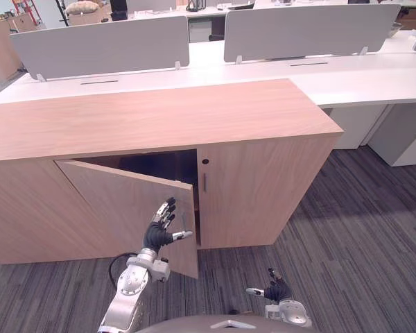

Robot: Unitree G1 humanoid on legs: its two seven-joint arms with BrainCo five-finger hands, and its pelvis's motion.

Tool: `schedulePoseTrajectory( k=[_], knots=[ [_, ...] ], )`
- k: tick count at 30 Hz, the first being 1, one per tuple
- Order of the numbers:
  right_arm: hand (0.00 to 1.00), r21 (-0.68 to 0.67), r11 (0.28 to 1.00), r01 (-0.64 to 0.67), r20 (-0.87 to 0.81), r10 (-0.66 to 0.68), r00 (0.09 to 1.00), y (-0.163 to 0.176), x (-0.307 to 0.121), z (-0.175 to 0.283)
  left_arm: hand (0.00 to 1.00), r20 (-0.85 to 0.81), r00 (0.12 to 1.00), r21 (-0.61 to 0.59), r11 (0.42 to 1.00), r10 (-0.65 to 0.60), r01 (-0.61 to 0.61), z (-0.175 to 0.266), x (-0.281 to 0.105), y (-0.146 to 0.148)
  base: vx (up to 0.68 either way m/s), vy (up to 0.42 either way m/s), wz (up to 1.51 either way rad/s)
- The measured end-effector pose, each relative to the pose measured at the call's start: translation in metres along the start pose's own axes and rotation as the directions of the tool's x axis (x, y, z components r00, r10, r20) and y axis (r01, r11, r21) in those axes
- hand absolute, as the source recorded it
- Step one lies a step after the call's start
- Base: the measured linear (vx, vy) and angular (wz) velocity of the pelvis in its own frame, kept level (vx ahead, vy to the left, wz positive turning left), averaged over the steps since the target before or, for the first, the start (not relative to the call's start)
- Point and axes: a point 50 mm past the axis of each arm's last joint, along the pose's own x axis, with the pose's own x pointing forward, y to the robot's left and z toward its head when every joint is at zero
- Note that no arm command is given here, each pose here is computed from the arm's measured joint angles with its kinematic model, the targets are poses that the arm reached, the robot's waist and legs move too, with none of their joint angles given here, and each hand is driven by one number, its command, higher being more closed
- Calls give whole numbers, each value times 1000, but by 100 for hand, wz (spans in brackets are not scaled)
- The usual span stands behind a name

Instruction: Walk over to the cabinet, pick up the folder, carry it to the office cabinet, place the folder inside the office cabinet, then close the office cabinet door

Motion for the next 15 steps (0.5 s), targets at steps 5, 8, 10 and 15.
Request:
schedulePoseTrajectory(
  k=[5, 8, 10, 15],
  knots=[
    [0, -2, 1000, 9, -24, -9, 1000, -2, -1, -6, 0, -16, 994, 84, 991, 109, -107, -2, 11, 15, 63, -15, 6],
    [0, -1, 1000, 10, -34, -10, 999, -2, -1, -8, 0, -20, 987, 100, 982, 161, -158, -2, 16, 22, 106, -16, 0],
    [0, -3, 1000, 26, -77, -26, 997, -1, -3, -18, 0, -37, 980, 111, 976, 194, -189, -5, 21, 29, 120, -11, 1],
    [0, 2, 999, 54, -139, -54, 989, -5, -6, -30, 0, -60, 971, 123, 967, 230, -221, -7, 26, 36, 153, -17, 4]
  ],
)
